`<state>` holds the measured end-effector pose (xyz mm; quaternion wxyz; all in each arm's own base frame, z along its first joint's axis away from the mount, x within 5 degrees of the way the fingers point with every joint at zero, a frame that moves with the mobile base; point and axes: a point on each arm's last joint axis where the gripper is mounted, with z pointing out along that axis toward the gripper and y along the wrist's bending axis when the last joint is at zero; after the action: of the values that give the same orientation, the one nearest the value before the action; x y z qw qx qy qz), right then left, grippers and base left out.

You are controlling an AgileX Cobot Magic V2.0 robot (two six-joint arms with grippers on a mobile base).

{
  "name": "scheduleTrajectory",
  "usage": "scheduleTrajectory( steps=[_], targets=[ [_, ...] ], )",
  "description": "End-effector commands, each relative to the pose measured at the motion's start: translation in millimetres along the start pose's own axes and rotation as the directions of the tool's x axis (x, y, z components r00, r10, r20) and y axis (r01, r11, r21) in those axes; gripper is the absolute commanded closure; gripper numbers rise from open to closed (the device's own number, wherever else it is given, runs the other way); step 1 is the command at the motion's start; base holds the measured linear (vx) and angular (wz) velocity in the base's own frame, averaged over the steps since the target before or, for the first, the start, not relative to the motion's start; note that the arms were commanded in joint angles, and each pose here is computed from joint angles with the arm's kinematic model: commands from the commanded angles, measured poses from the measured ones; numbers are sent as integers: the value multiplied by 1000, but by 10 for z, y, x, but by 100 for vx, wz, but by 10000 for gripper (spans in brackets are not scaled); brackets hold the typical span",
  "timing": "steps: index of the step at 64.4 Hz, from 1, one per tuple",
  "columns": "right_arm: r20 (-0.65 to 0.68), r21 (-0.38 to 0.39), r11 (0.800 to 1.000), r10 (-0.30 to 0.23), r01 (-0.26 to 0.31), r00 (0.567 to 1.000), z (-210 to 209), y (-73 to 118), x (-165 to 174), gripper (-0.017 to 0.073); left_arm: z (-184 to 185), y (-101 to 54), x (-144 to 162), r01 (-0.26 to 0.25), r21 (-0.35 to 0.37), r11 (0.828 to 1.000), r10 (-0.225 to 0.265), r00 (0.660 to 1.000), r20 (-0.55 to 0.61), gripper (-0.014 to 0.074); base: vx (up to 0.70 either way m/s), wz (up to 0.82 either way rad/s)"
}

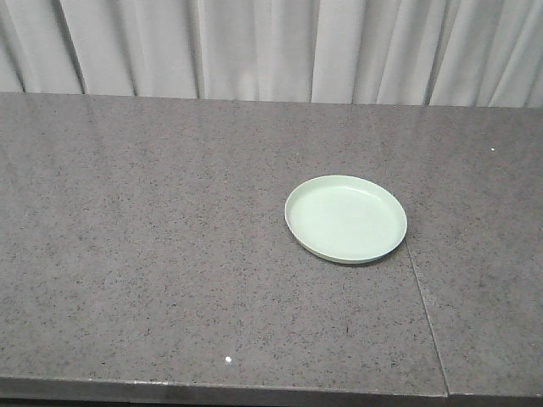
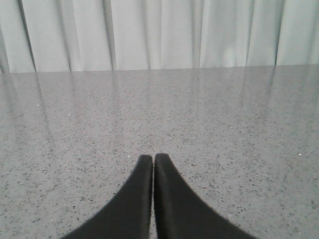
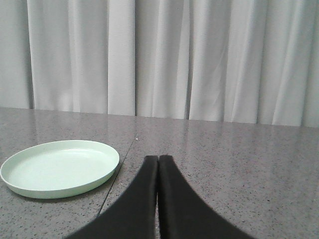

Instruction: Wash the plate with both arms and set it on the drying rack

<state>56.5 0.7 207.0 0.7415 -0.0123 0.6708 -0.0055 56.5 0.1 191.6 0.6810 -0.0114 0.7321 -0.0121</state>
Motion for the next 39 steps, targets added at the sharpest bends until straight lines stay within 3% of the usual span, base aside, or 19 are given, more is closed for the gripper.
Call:
scheduleTrajectory(
  steps=[1,39],
  targets=[
    [78,2,1000,-15,15,997,-12,2,-23,569,-5,-5,-29,13,10,1000,-13,997,79,598,0,0],
    [78,2,1000,-15,15,997,-12,2,-23,569,-5,-5,-29,13,10,1000,-13,997,79,598,0,0]
  ],
)
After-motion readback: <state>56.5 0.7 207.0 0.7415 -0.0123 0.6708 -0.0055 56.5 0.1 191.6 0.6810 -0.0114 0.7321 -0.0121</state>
